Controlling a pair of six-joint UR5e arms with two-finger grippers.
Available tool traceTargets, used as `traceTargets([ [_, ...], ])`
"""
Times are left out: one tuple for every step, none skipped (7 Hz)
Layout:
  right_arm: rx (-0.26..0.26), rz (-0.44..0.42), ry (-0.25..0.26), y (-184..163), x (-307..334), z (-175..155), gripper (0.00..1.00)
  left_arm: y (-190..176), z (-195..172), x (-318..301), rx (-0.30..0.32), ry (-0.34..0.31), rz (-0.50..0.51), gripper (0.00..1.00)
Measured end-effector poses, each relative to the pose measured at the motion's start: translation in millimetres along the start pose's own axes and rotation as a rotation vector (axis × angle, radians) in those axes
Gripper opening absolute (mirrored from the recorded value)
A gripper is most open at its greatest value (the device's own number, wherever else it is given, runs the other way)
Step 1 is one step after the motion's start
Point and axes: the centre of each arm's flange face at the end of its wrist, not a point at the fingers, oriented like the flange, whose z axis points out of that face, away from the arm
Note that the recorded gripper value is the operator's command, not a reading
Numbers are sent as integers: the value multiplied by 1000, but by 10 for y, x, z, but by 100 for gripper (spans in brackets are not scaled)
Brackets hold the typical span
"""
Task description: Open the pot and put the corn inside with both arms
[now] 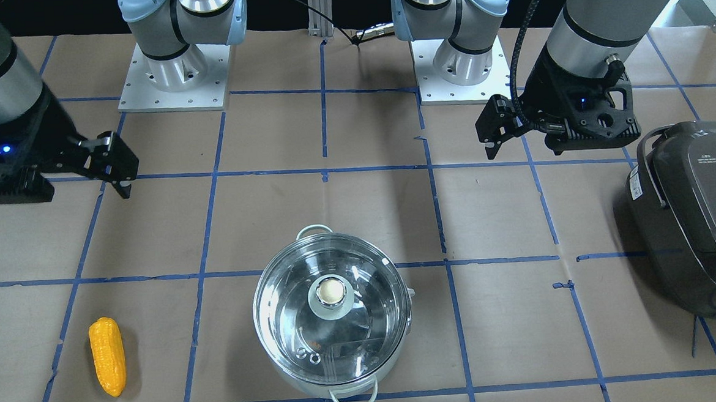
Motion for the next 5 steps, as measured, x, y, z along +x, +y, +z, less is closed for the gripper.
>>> traceTargets([
  [-19,-10,-3,-231,224,171,97,-75,11,180,35,36,3,100],
  [-49,-26,-10,-473,450,507,97,-132,43,428,60,55,17,100],
  [-70,-66,-19,-715,651,944,96,-227,112,722,77,66,28,100],
  [-76,-116,-29,-925,819,1429,95,-376,231,1105,95,76,32,100],
  [-65,-146,-31,-1100,926,1914,94,-512,365,1573,108,86,39,100],
])
